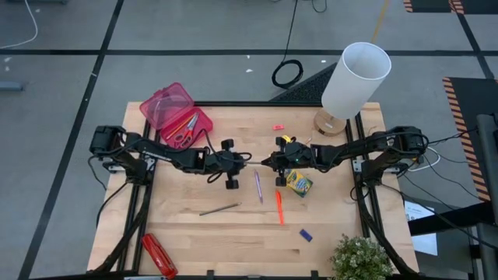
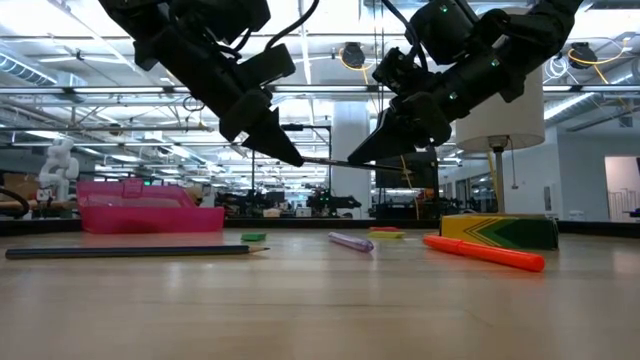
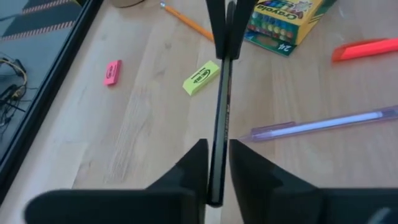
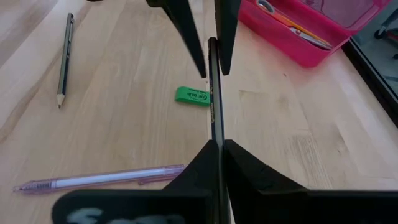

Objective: Pack school essentials
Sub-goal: Put the top black pencil into the pink supply box

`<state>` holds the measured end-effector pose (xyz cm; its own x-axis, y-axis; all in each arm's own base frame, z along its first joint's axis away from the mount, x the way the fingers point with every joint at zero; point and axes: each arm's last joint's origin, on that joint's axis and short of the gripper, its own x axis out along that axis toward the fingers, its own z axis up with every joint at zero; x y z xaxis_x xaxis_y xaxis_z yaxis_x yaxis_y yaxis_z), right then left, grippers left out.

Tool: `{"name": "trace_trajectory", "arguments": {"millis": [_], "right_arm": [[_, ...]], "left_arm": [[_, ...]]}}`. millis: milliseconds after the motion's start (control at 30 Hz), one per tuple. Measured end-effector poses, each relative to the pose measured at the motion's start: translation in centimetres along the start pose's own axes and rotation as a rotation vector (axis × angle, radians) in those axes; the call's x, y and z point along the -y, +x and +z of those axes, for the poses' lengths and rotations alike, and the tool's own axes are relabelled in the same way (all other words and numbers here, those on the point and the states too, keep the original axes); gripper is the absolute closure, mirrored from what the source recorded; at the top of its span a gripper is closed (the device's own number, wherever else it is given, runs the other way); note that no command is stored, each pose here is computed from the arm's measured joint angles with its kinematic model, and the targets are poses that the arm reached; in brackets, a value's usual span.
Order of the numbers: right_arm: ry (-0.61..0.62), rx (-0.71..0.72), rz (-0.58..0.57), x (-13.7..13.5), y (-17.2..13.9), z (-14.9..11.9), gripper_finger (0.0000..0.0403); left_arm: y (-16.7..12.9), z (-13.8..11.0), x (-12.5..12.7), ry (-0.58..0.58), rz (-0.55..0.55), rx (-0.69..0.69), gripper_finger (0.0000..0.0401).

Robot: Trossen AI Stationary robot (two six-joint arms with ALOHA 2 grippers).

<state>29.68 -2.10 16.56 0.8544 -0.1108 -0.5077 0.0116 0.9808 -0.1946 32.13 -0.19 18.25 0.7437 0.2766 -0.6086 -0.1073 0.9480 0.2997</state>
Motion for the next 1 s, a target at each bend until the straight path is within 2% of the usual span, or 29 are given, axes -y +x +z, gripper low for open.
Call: {"name": "trace_trajectory", "arguments": {"millis": [200,367,467,600,767,867,1000], "right_arm": [[0.004,-0.001,-0.004,0.0,0.0,0.0,0.0389],[0.004,-0.001,-0.01,0.1,0.0,0.0,0.0373],[0.003,-0.001,-0.024,0.0,0.0,0.0,0.0343],[0.012,0.021,-0.032,0.1,-0.4,0.5,0.0287],[0.03,0.021,-0.123,0.7,-2.2,1.4,0.0222],[0.029,-0.001,-0.158,1.0,-3.8,1.8,0.0197],[0.029,-0.015,-0.154,1.2,-5.9,2.3,0.0186]], "left_arm": [[0.0,0.0,0.0,0.011,-0.009,0.0,0.038],[0.0,-0.1,0.1,0.009,-0.008,-0.012,0.037],[0.0,-0.3,0.0,0.011,-0.001,-0.029,0.0364],[0.0,-0.6,-0.1,0.018,0.008,-0.063,0.0374],[-0.2,-1.4,-0.8,-0.014,0.019,-0.142,0.0379],[-0.7,-1.2,-1.4,-0.069,0.033,-0.141,0.037],[-2.5,-0.8,-2.1,-0.113,0.049,-0.141,0.0371]]}}
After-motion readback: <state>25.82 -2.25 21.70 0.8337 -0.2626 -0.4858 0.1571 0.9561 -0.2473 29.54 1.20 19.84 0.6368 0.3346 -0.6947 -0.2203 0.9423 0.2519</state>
